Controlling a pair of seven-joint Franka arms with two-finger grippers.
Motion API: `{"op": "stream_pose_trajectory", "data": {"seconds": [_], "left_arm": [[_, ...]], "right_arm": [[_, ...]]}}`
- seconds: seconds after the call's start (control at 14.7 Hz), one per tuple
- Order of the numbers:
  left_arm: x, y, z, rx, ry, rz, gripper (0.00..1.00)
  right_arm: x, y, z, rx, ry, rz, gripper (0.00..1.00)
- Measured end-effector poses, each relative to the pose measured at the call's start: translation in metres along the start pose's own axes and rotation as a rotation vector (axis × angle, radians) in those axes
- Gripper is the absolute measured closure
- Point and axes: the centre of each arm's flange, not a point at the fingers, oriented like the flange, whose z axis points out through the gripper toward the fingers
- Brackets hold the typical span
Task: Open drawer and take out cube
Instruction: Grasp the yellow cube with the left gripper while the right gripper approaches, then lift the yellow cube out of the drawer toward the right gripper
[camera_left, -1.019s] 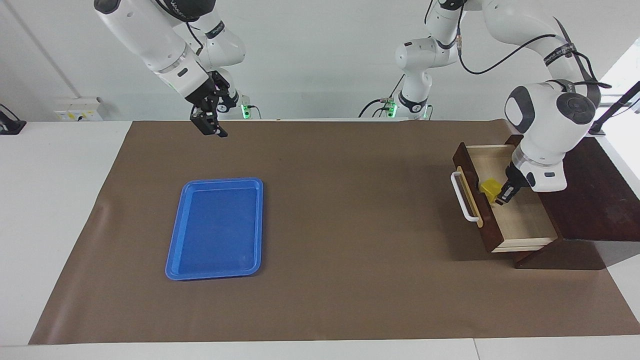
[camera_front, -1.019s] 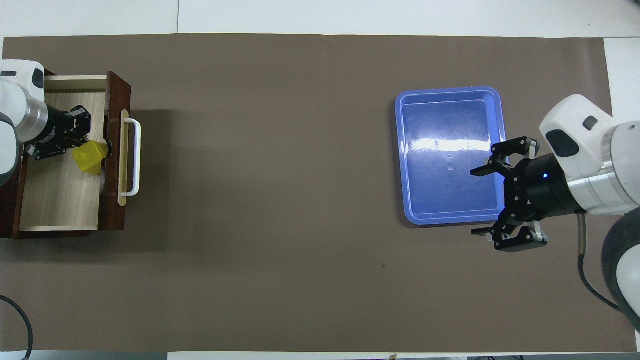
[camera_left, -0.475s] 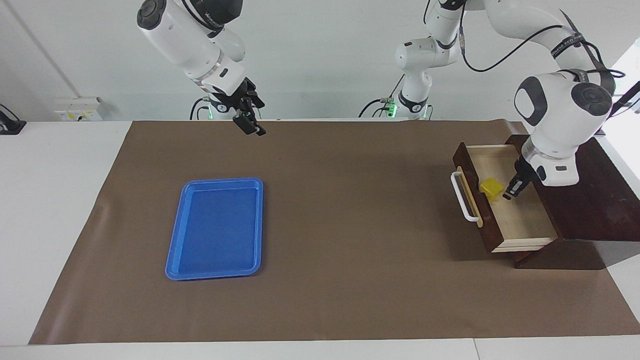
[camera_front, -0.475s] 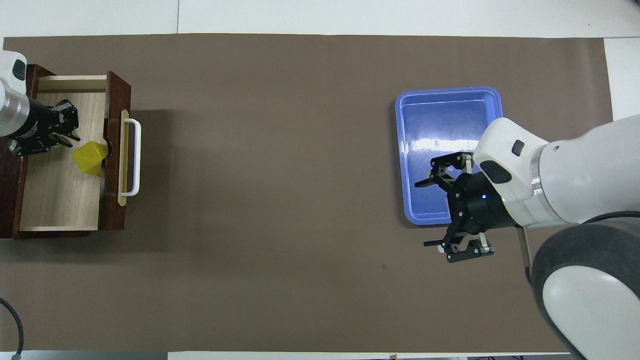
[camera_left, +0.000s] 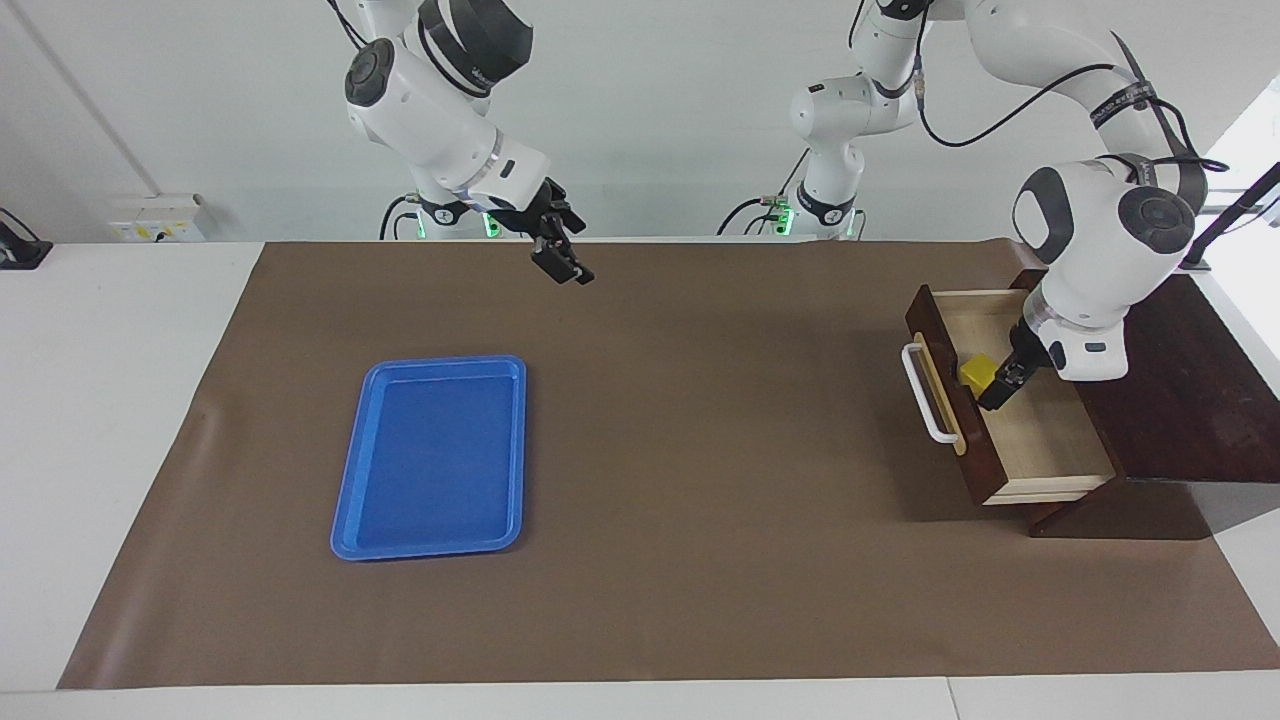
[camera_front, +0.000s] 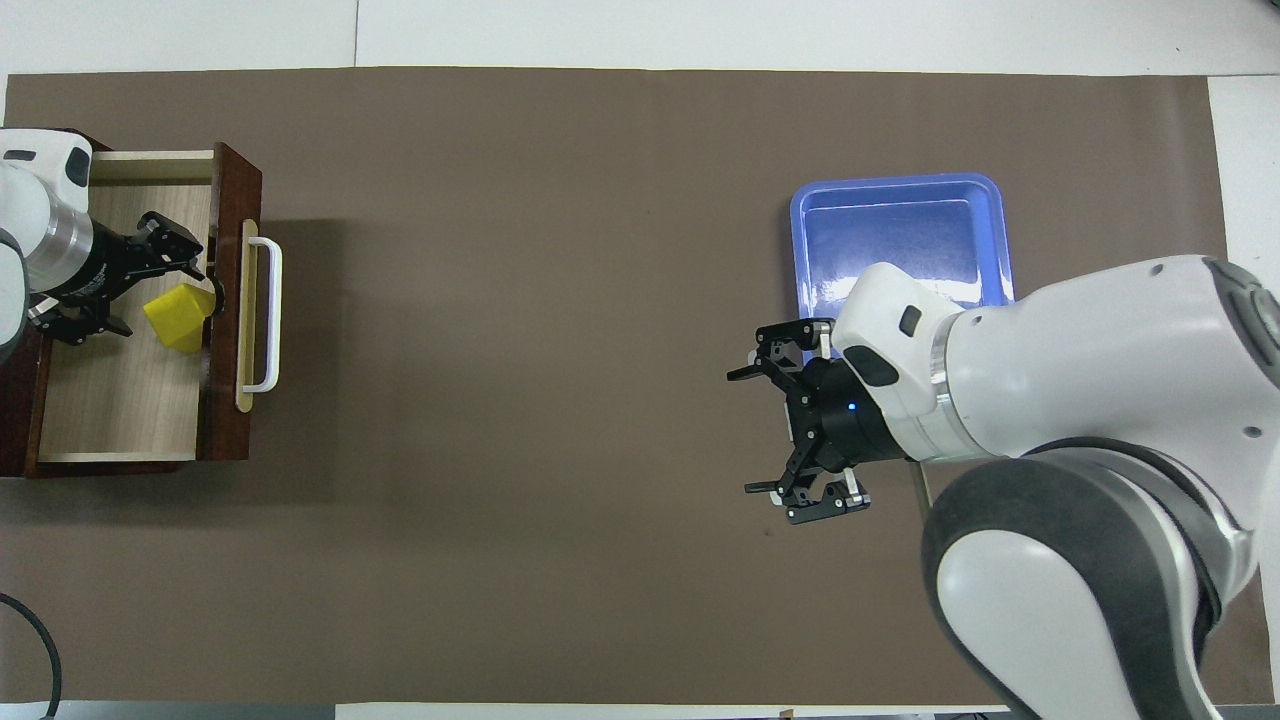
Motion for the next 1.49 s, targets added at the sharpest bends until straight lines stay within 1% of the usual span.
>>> {"op": "stream_pose_trajectory", "data": {"seconds": [0.2,0.34,0.41,0.54,0.61,1.02,1.09,1.29,1.36,1.49], "left_arm": [[-0.008,0.008,-0.001,0.004,0.000,0.020,0.00],[-0.010,0.008,0.000,0.007,-0.005,0.022,0.02],[-0.012,0.008,0.001,0.010,-0.008,0.024,0.16],[-0.016,0.008,-0.004,0.008,-0.005,0.029,0.40],[-0.018,0.007,-0.006,0.008,-0.004,0.032,0.44],[-0.018,0.004,-0.011,0.018,-0.015,0.029,0.44],[-0.017,0.003,-0.021,0.028,-0.025,0.026,0.44],[-0.013,-0.004,-0.074,0.040,-0.036,0.000,0.44],[-0.013,-0.007,-0.090,0.031,-0.036,-0.030,0.44],[-0.015,-0.007,-0.116,-0.003,-0.039,-0.138,0.44]], "right_arm": [[0.016,0.007,0.037,-0.012,0.026,-0.008,0.00],[0.026,0.005,0.053,0.003,0.028,-0.020,0.00],[0.028,0.004,0.056,0.009,0.028,-0.023,0.00],[0.031,0.002,0.058,0.013,0.028,-0.028,0.00],[0.031,0.002,0.059,0.013,0.028,-0.028,0.00],[0.028,0.003,0.057,0.014,0.028,-0.022,0.00],[0.028,0.003,0.057,0.014,0.028,-0.021,0.00],[0.027,0.004,0.056,0.013,0.028,-0.019,0.00],[0.026,0.004,0.055,0.012,0.028,-0.018,0.00],[0.026,0.005,0.055,0.011,0.028,-0.017,0.00]]}}
